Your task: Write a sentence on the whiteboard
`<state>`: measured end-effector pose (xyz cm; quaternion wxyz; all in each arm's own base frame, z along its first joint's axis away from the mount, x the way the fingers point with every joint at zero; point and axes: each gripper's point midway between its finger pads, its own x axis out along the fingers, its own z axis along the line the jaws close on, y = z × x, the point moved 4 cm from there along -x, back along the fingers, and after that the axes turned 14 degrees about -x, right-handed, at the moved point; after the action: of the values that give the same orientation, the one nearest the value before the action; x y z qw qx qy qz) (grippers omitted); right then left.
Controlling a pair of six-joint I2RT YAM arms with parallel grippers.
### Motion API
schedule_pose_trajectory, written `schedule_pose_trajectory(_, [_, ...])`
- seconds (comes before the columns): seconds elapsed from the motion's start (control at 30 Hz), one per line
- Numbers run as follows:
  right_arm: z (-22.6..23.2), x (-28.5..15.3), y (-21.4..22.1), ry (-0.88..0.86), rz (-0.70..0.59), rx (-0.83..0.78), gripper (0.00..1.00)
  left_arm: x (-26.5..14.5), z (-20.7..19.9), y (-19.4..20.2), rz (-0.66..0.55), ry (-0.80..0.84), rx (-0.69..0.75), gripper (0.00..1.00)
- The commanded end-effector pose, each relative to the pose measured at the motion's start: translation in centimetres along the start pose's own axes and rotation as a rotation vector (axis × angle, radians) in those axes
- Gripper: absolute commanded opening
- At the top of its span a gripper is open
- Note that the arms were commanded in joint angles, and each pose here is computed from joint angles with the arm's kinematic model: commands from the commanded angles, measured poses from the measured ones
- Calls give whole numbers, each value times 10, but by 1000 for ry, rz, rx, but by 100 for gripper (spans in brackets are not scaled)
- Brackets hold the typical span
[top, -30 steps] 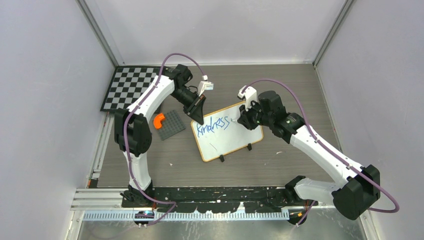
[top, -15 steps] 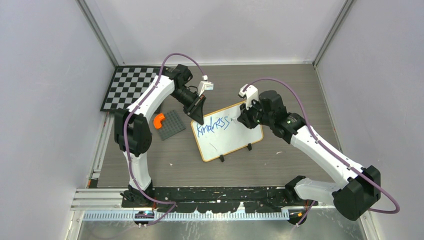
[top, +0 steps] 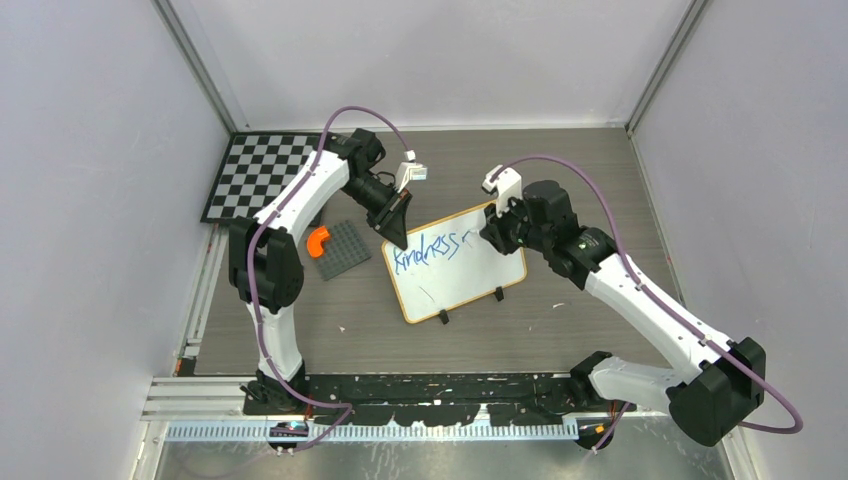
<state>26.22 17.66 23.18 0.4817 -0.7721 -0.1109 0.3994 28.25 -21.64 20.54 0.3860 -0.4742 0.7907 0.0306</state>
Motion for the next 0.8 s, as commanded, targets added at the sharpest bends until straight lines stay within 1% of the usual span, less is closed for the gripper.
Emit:
schedule_pose_trajectory(0.0, [0, 1, 3, -9, 13, -25, 0, 3, -10, -6, -8, 29, 27, 0])
schedule_pose_trajectory(0.17, [3, 4, 11, -34, 54, -25, 0, 2, -10, -5, -9, 25, 30, 0])
schedule_pose_trajectory(0.33, [5, 3, 10, -57, 61, -33, 0, 3, -9, -5, -7, 27, 28, 0])
schedule_pose_trajectory(0.57, [-5, -4, -14, 3, -38, -22, 0, 3, -10, -5, -7, 28, 27, 0])
schedule_pose_trajectory(0.77, [-11, -7, -26, 44, -80, -16, 0, 3, -10, -6, -8, 29, 27, 0])
